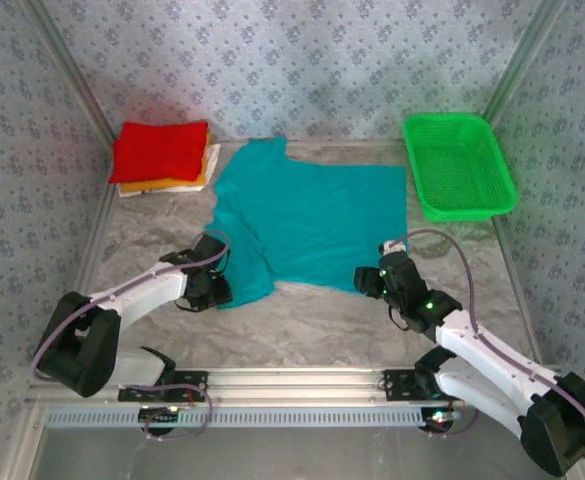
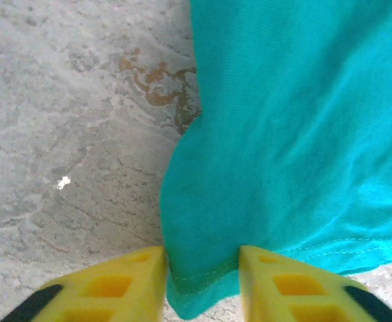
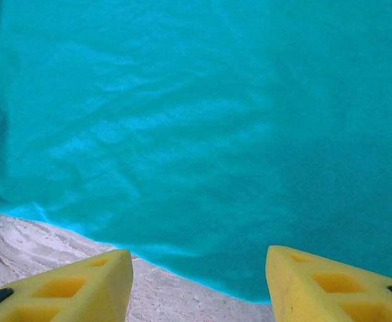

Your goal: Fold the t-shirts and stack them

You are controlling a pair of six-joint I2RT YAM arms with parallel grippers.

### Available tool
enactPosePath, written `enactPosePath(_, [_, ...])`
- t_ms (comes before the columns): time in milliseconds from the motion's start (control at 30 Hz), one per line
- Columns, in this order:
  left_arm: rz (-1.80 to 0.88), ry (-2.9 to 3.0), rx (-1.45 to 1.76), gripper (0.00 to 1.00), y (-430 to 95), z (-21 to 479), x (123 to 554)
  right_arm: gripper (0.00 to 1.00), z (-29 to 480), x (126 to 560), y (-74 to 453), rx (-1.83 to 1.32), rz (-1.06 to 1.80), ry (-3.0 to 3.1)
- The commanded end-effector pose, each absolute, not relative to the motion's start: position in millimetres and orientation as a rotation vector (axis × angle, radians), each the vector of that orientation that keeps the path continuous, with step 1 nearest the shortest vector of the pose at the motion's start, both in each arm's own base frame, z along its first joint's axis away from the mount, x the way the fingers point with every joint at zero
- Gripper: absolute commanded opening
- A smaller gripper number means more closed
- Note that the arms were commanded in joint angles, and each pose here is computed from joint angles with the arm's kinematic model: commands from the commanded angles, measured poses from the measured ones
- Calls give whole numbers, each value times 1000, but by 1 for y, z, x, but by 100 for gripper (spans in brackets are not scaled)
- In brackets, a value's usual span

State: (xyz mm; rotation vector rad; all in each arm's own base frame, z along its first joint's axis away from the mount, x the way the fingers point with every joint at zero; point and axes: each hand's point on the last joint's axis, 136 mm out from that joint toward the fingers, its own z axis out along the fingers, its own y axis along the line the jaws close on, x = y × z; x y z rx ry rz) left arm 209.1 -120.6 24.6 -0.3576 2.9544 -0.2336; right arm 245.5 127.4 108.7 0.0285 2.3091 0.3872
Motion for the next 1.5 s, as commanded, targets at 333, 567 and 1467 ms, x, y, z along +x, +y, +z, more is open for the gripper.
enactPosePath(333, [-229, 2906, -379, 0, -116, 37, 214, 57, 102, 210, 78, 484, 367, 2532])
enactPosePath(567, [-255, 2859, -503, 0, -93, 41, 209, 58, 86, 182, 30, 926, 416, 2714])
enactPosePath(1467, [-216, 2871, -552, 0, -78, 29, 198, 52, 26, 213, 49, 1093, 707, 2656])
